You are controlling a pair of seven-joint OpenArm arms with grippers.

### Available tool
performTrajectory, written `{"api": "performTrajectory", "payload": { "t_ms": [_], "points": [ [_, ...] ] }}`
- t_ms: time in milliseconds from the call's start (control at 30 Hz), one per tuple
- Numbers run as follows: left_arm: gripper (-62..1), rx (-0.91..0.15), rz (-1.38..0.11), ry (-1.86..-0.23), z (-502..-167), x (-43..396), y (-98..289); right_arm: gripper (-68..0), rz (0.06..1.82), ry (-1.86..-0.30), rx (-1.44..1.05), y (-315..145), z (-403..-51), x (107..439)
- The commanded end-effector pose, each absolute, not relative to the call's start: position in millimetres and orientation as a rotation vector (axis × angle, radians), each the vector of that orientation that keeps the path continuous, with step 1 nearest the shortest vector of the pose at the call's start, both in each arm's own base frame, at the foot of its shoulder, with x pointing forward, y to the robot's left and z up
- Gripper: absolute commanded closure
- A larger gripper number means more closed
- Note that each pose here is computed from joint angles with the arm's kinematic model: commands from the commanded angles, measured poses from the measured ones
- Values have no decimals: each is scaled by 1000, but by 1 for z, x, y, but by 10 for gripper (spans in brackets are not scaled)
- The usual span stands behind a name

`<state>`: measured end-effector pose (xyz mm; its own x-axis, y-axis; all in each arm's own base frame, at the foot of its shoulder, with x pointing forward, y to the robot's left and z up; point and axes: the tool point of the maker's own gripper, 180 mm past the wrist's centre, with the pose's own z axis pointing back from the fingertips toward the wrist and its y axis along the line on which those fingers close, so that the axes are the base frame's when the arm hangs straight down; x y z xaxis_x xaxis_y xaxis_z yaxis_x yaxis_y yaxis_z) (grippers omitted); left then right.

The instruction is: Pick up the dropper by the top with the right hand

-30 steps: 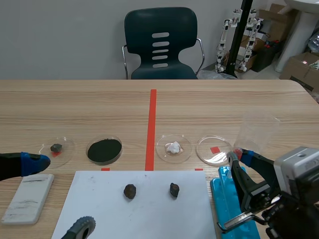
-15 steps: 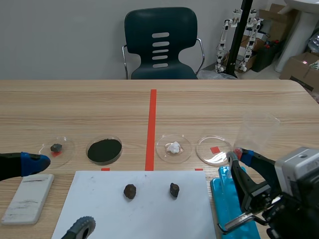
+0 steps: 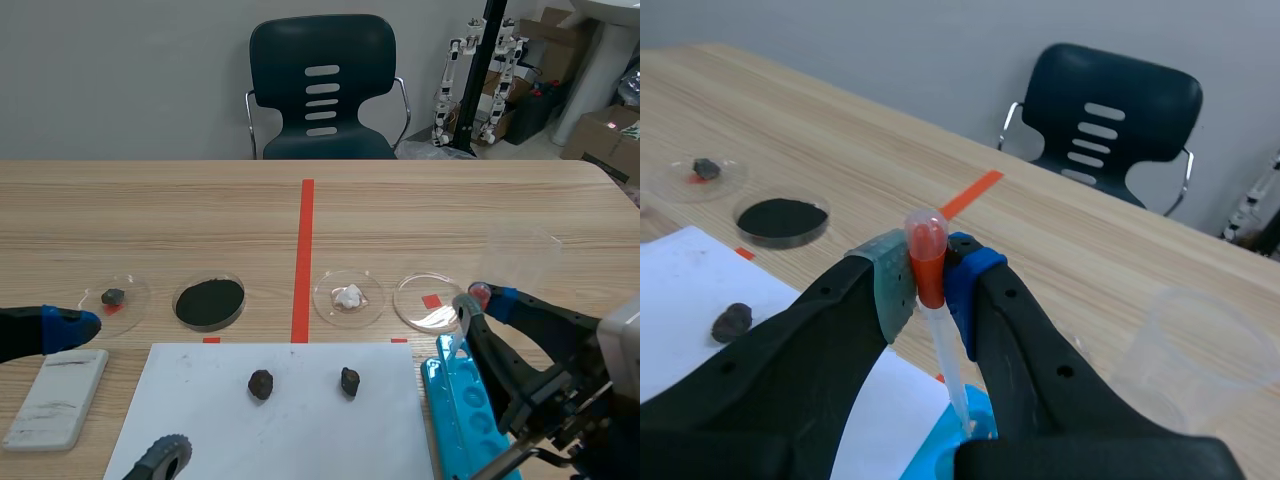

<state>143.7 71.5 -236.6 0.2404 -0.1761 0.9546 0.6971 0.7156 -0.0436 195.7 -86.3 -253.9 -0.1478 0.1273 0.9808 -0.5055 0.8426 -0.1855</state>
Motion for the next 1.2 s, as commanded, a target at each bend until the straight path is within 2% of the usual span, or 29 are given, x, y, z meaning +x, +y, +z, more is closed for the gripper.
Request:
{"api": "performTrajectory", "payload": {
  "t_ms": [0, 233, 500, 767, 933, 1167],
  "points": [
    [-623, -546, -619, -1205, -231, 143, 68, -77, 579, -1661, 321, -84, -240, 195],
    [-623, -546, -619, -1205, -231, 143, 68, -77, 586, -1692, 348, -78, -208, 181],
    [-623, -546, -619, -1205, -231, 143, 68, -77, 465, -1715, 325, -77, -175, 167],
    [-623, -546, -619, -1205, -231, 143, 68, -77, 405, -1623, 388, -69, -175, 144],
    [-623, -546, -618, -1205, -231, 143, 68, -77, 427, -1581, 412, -64, -181, 131],
    [-623, -546, -619, -1205, -231, 143, 68, -77, 449, -1585, 413, -62, -181, 131]
  ]
}}
